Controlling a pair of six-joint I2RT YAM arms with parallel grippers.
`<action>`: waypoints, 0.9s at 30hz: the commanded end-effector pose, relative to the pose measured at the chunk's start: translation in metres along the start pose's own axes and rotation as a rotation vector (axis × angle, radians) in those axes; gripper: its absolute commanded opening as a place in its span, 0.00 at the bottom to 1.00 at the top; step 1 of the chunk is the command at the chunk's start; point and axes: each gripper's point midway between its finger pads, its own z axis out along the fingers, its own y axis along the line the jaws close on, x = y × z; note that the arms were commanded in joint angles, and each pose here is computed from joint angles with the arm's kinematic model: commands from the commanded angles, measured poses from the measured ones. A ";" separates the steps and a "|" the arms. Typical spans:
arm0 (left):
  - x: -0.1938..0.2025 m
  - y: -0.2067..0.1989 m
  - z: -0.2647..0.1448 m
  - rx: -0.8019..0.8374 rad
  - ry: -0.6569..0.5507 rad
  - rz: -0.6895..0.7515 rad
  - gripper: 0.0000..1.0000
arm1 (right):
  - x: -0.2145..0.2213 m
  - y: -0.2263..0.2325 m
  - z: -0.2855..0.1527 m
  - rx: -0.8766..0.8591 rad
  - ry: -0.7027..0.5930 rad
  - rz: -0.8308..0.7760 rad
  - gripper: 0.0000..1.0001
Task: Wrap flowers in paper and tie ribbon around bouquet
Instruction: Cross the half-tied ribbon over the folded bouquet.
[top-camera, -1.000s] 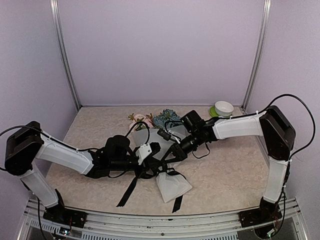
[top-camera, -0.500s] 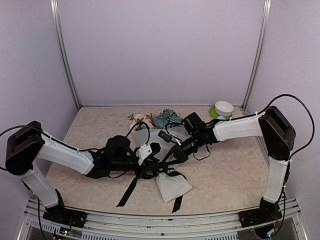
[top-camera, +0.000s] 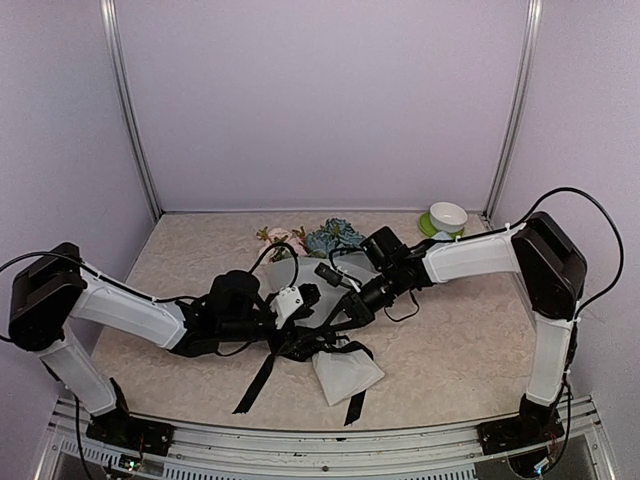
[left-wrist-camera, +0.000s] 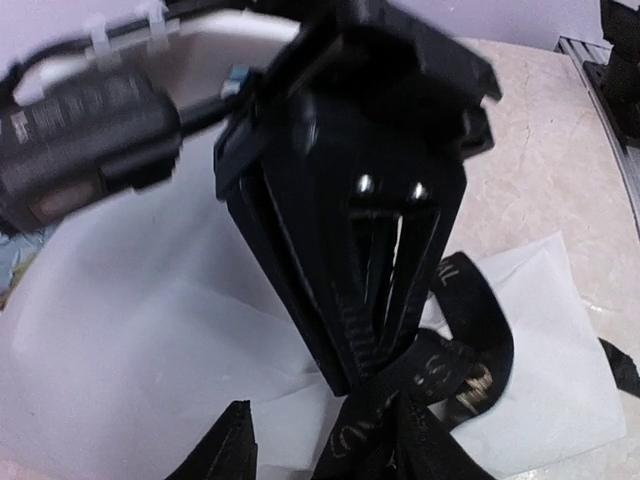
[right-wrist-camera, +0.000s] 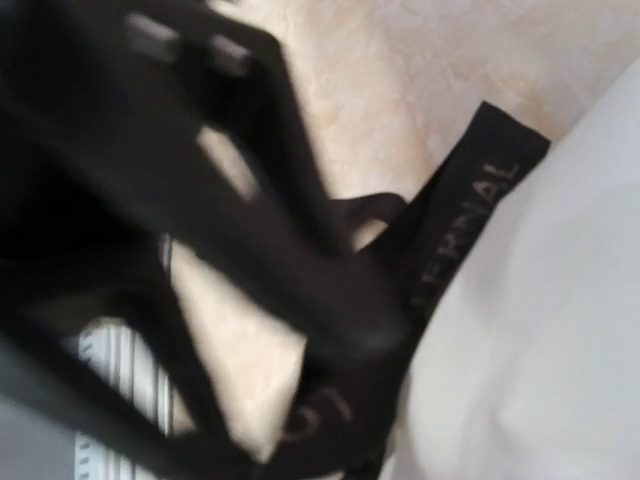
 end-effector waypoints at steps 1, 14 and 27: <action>-0.022 -0.001 -0.013 0.030 -0.059 0.039 0.49 | 0.002 -0.004 0.006 -0.005 0.029 -0.004 0.10; -0.006 -0.058 -0.047 0.215 0.039 0.050 0.39 | 0.000 -0.005 0.007 -0.008 0.039 -0.008 0.10; 0.036 -0.046 -0.001 0.138 0.205 0.092 0.39 | 0.000 -0.002 0.009 -0.043 0.052 -0.014 0.13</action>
